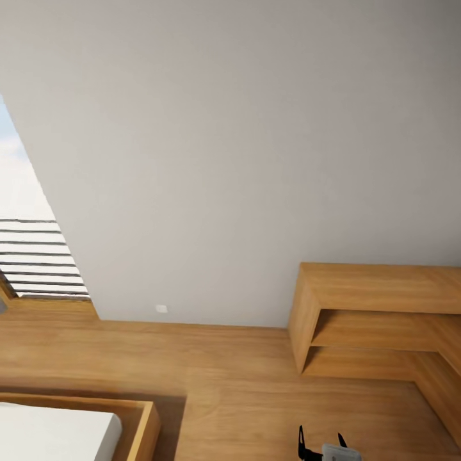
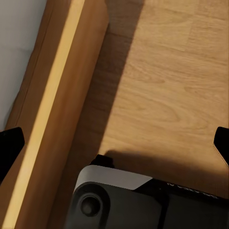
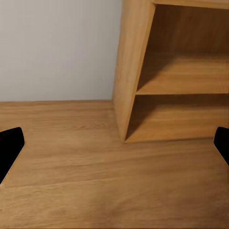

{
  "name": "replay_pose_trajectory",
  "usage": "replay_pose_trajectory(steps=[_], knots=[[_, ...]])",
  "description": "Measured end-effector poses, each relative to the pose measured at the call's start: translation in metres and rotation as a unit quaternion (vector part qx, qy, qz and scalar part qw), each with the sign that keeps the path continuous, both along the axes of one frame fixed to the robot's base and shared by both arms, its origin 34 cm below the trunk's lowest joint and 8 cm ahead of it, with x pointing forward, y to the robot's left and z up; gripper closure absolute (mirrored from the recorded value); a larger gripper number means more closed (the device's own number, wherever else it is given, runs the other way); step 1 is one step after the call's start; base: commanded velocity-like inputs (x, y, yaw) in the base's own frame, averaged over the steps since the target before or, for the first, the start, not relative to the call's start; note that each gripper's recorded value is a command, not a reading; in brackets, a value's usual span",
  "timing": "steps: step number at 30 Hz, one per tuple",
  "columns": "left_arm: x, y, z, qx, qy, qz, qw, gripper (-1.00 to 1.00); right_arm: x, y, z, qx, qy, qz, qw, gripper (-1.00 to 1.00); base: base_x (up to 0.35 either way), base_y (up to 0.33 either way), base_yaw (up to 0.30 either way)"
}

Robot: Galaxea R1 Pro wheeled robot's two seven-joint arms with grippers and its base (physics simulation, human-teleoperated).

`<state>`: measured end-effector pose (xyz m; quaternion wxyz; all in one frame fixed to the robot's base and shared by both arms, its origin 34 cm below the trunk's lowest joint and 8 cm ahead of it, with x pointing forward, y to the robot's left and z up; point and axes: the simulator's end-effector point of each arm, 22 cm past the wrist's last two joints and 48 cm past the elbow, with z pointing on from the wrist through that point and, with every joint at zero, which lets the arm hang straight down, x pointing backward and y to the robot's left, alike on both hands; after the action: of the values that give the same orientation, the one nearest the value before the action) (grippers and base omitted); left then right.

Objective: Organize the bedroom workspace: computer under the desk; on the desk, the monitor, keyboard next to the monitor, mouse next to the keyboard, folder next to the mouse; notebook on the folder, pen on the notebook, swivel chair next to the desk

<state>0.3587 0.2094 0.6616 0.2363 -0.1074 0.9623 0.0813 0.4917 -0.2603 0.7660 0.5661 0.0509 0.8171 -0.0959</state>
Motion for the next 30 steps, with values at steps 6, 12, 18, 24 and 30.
replay_pose_trajectory(steps=[6,12,18,24,30], knots=[[0.0,0.0,0.0,0.0,0.0,0.0,1.0,-1.0,0.002,0.009,-0.001,0.008,0.001,0.024,0.9997,-1.0,0.302,0.0,-0.065],[0.0,-0.002,0.0,0.0,0.0,-0.005,1.0,-1.0,0.003,0.021,-0.003,0.017,0.003,0.05,0.9986,-1.0,0.073,0.0,-0.239],[0.0,-0.003,0.0,0.0,-0.001,-0.006,1.0,-1.0,0.003,0.022,-0.003,0.018,0.004,0.054,0.9984,-1.0,0.013,0.0,-0.275],[0.0,-0.003,0.0,0.0,-0.001,-0.006,1.0,-1.0,0.003,0.022,-0.003,0.018,0.004,0.055,0.9983,-1.0,0.013,0.0,-0.288],[0.0,-0.002,0.0,0.0,-0.001,-0.005,1.0,-1.0,0.003,0.022,-0.003,0.018,0.003,0.055,0.9983,-1.0,0.202,0.0,-0.292]])
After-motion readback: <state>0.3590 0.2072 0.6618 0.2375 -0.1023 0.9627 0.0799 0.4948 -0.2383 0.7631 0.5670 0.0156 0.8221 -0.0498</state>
